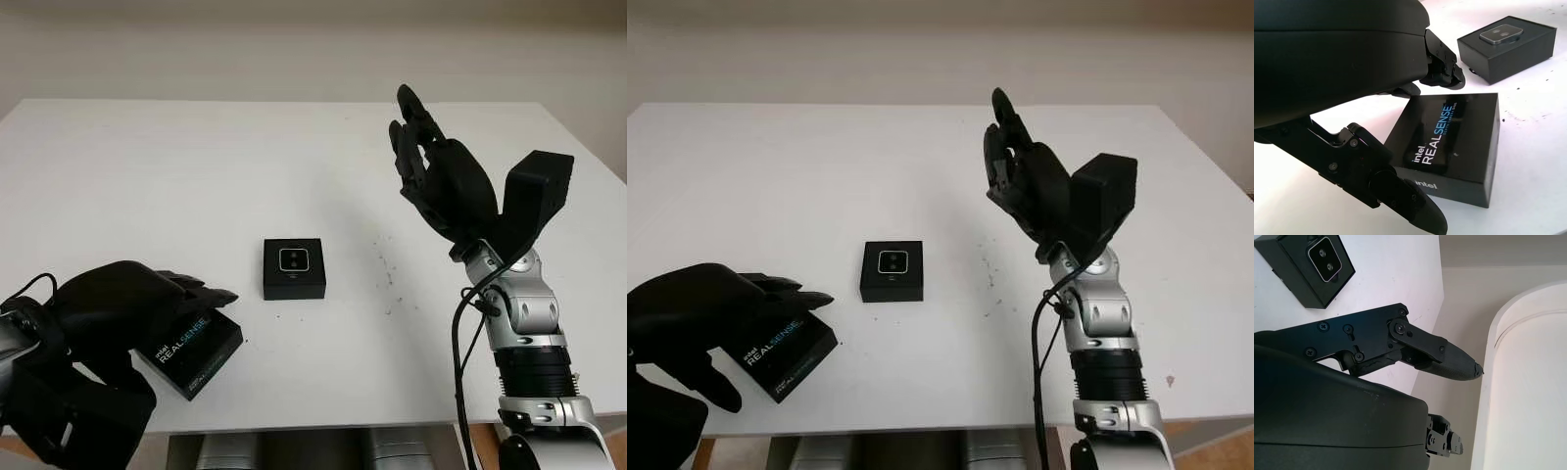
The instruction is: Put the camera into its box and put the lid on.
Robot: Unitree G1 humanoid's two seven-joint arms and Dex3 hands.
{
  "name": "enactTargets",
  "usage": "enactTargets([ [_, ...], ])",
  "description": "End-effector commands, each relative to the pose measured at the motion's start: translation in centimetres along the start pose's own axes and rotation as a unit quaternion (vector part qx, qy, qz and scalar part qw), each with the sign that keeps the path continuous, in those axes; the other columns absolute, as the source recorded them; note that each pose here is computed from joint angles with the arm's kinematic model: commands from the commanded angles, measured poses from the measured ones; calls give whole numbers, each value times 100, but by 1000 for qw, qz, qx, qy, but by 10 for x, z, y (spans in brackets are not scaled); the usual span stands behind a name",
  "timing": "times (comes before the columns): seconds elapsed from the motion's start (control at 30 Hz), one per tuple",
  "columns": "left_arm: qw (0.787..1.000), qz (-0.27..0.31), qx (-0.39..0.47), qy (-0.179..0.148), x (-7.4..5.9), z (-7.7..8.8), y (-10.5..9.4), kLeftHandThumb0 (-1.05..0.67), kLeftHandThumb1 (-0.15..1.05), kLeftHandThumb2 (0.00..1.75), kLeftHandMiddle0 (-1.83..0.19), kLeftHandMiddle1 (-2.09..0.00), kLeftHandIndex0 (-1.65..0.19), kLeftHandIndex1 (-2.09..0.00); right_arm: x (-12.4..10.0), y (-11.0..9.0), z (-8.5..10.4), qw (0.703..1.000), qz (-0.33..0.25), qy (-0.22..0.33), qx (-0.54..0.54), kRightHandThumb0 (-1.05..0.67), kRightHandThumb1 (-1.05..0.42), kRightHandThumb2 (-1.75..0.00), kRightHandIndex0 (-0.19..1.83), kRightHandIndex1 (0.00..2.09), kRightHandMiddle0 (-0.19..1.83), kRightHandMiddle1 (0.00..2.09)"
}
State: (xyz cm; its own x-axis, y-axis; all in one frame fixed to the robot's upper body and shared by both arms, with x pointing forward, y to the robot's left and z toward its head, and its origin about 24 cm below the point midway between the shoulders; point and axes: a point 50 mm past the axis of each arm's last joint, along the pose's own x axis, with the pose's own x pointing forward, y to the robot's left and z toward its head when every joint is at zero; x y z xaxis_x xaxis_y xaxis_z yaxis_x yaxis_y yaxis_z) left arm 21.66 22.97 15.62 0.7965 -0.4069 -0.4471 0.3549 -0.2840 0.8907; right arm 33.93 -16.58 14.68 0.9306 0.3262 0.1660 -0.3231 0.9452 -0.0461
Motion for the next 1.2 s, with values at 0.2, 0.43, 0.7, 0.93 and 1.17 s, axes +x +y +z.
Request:
enactTargets([
  [0.2,1000,-1,15,-1,6,-5,-4,-53,71,6,-36,-10,-30,-14,-2,0,5,1000,-4,-17,1,-55,-105,-77,-19,3,-16,6],
  [0.43,1000,1,17,-2,7,-7,-7,-54,74,6,-39,-9,-34,-14,-2,1,5,1000,-4,-17,1,-54,-105,-78,-19,2,-17,5],
  [0.7,999,2,-43,-8,10,-5,-8,-56,86,8,-40,-9,-32,-13,-2,1,4,1000,1,-15,-5,-52,-105,-81,-19,0,-19,4],
  [0.93,994,-10,-111,-14,11,-2,-11,-66,99,6,-5,-78,-28,-23,-2,2,3,1000,-4,-16,-12,-54,-105,-75,-19,0,-19,4],
  [1.17,990,-4,-136,-29,10,-2,-18,-52,105,14,-6,-147,6,-134,-1,1,4,1000,-3,-14,-13,-54,-105,-72,-19,0,-19,3],
])
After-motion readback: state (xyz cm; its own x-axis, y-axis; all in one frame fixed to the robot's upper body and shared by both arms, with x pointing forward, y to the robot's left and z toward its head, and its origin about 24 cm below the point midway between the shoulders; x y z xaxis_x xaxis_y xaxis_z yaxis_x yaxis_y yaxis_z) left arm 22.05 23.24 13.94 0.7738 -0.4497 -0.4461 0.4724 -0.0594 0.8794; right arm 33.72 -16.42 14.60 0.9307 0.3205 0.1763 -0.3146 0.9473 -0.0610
